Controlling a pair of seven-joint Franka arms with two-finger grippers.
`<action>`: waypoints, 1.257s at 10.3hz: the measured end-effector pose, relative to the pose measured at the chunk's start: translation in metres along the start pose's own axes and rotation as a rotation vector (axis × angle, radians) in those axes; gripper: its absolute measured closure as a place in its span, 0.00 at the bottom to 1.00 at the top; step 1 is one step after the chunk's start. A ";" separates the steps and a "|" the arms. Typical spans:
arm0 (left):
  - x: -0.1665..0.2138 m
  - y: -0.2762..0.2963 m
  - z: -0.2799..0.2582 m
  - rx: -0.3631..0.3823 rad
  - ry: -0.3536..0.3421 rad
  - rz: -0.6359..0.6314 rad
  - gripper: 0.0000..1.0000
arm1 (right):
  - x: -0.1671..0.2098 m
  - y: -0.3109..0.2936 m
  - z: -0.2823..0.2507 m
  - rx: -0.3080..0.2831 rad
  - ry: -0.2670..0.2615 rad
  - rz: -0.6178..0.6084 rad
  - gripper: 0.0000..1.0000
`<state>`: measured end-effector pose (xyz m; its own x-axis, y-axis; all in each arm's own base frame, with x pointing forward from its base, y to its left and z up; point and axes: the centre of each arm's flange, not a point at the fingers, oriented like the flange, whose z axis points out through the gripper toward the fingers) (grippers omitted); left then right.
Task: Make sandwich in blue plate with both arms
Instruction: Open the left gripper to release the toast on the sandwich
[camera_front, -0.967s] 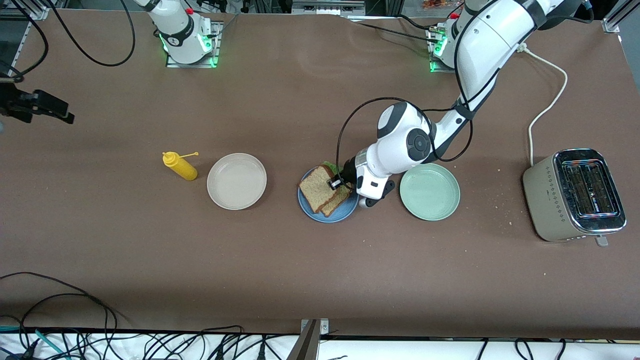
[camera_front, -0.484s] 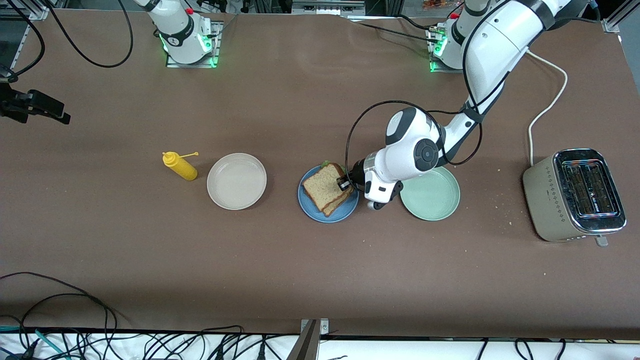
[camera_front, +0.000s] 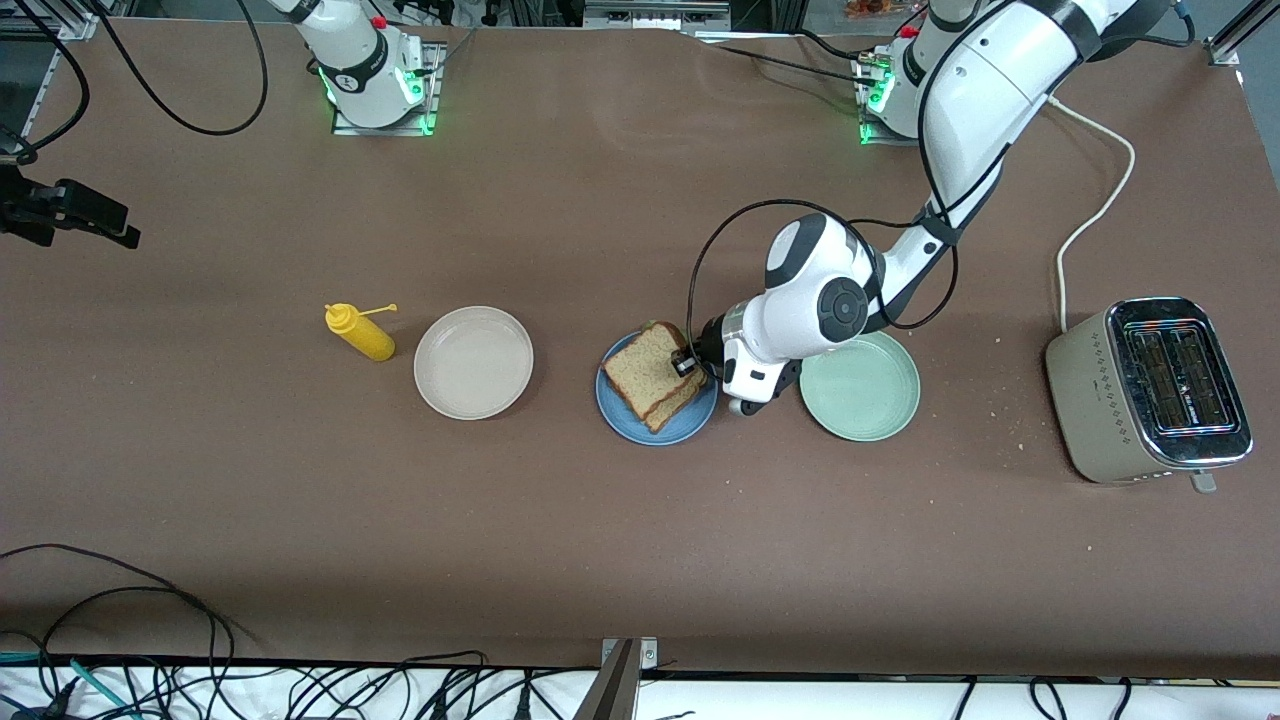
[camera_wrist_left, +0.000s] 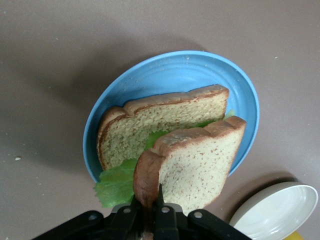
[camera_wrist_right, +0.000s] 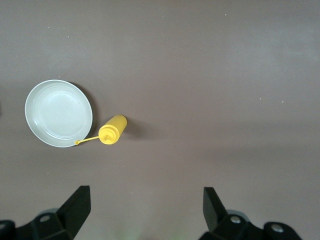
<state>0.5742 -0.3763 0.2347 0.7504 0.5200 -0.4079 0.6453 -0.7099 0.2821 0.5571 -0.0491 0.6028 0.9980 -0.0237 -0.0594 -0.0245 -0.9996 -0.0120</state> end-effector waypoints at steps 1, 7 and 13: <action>-0.001 -0.001 0.004 0.007 0.002 0.001 0.90 | 0.000 0.000 0.000 -0.003 0.000 0.000 0.00; 0.002 -0.003 0.006 0.014 0.003 -0.002 0.75 | 0.000 0.000 -0.003 -0.006 0.005 0.000 0.00; 0.004 -0.004 0.005 0.015 0.005 -0.004 0.40 | 0.000 0.000 -0.003 -0.006 0.005 0.001 0.00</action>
<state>0.5740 -0.3741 0.2276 0.7483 0.5257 -0.4045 0.6465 -0.7144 0.2676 0.5572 -0.0493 0.6055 0.9982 -0.0252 -0.0548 -0.0256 -0.9997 -0.0061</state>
